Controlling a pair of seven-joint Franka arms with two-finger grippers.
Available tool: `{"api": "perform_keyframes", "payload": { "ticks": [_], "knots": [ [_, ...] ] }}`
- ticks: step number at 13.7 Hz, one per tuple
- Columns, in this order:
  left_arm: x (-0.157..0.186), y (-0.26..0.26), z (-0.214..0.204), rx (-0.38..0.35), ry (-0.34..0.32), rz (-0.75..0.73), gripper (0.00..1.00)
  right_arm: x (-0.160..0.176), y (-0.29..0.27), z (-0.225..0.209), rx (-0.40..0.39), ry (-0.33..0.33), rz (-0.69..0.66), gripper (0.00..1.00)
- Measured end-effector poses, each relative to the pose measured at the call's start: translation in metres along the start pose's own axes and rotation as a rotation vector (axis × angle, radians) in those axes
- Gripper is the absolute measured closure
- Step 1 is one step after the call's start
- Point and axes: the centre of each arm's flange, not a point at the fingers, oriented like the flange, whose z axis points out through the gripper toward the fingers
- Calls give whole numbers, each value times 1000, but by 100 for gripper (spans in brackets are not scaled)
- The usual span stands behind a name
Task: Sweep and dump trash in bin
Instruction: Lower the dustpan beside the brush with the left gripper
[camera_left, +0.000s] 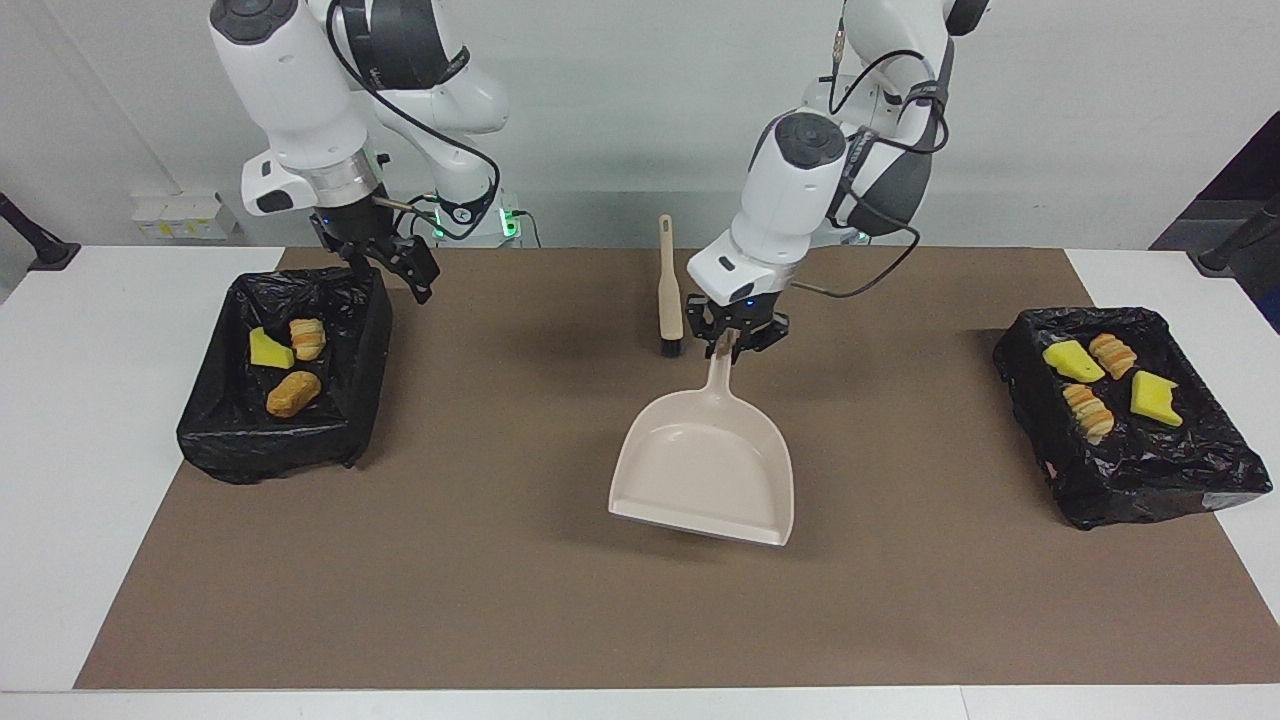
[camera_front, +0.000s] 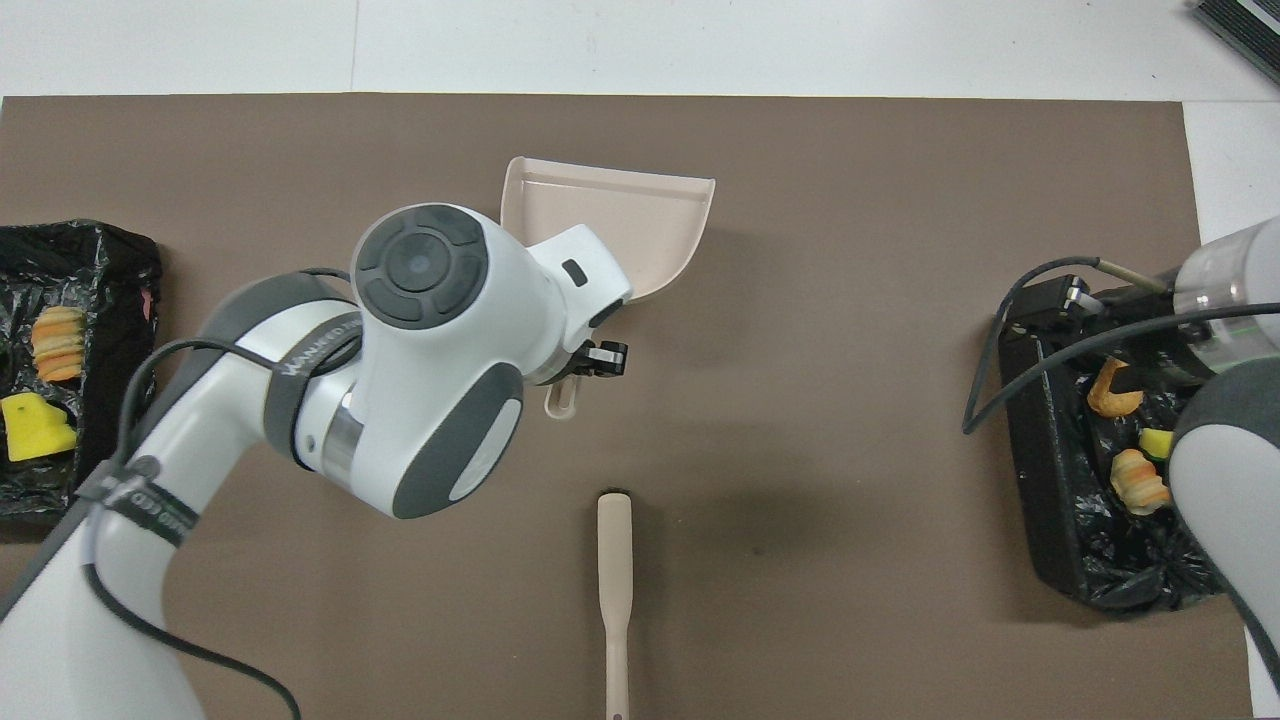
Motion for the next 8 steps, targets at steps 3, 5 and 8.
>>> {"api": "perform_keyframes", "payload": {
  "ticks": [3, 5, 8],
  "knots": [
    [-6, 15, 28, 4, -41, -21, 68, 4, 8, -18, 12, 28, -17, 0],
    [-15, 23, 46, 9, -54, -59, 68, 4, 10, -17, 4, 15, -46, 0],
    [-35, 37, 78, 28, -73, -47, 68, 9, 9, -21, 6, 17, -83, 0]
  ]
}}
